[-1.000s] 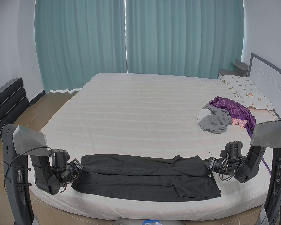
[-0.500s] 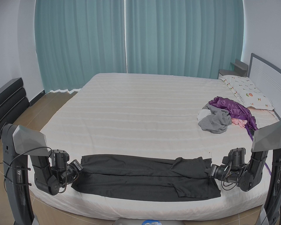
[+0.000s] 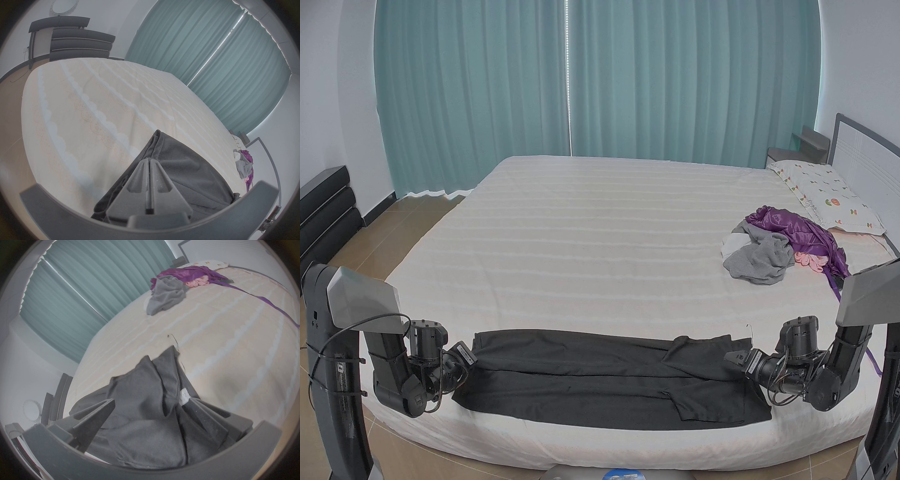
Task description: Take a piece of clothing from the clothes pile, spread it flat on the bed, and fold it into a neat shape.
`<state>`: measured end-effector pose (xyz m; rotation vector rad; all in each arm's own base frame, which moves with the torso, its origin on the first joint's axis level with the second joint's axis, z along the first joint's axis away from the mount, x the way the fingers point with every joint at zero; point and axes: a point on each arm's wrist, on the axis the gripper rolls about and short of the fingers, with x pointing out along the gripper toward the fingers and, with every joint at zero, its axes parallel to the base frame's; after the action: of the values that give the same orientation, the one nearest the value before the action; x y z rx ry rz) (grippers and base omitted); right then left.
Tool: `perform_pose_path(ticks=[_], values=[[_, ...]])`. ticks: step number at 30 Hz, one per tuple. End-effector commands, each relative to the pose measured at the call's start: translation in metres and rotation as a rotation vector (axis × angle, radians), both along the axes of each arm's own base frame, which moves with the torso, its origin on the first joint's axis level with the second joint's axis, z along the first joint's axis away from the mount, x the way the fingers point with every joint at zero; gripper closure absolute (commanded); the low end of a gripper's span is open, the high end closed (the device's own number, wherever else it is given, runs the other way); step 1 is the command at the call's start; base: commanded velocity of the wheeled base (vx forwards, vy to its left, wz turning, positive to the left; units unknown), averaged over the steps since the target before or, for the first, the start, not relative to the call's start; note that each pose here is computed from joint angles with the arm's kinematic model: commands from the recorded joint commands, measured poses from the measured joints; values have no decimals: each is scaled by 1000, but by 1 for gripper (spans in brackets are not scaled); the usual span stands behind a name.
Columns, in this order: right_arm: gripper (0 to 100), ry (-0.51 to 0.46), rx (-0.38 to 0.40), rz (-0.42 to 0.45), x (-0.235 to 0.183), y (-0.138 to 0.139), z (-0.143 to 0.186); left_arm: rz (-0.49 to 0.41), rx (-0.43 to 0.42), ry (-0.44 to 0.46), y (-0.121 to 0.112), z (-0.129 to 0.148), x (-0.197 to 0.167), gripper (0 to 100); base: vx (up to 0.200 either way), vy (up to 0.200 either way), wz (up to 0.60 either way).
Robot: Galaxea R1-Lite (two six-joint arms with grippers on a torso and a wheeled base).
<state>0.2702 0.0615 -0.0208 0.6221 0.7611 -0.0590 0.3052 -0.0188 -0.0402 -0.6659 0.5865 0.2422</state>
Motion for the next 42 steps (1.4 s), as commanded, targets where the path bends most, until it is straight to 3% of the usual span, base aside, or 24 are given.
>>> perform_pose_path(ticks=[1, 11, 19, 20, 32, 42], values=[[0, 4, 17, -26, 3, 11, 8, -1, 0, 3, 0, 0, -1, 100, 0, 0, 0], [0, 146, 107, -170, 35, 27, 13, -1, 0, 3, 0, 0, -2, 100, 0, 0, 0], [0, 182, 98, -187, 41, 26, 7, -2, 0, 3, -1, 0, -1, 100, 0, 0, 0], [100, 188, 96, -188, 40, 26, 6, -1, 0, 3, 0, 0, -2, 100, 0, 0, 0], [100, 231, 73, -194, 34, 23, 9, -1, 3, -3, 0, 2, -1, 100, 0, 0, 0], [100, 101, 126, -259, 62, 5, 38, -8, 20, -88, 1, 24, 7, 100, 0, 0, 0]])
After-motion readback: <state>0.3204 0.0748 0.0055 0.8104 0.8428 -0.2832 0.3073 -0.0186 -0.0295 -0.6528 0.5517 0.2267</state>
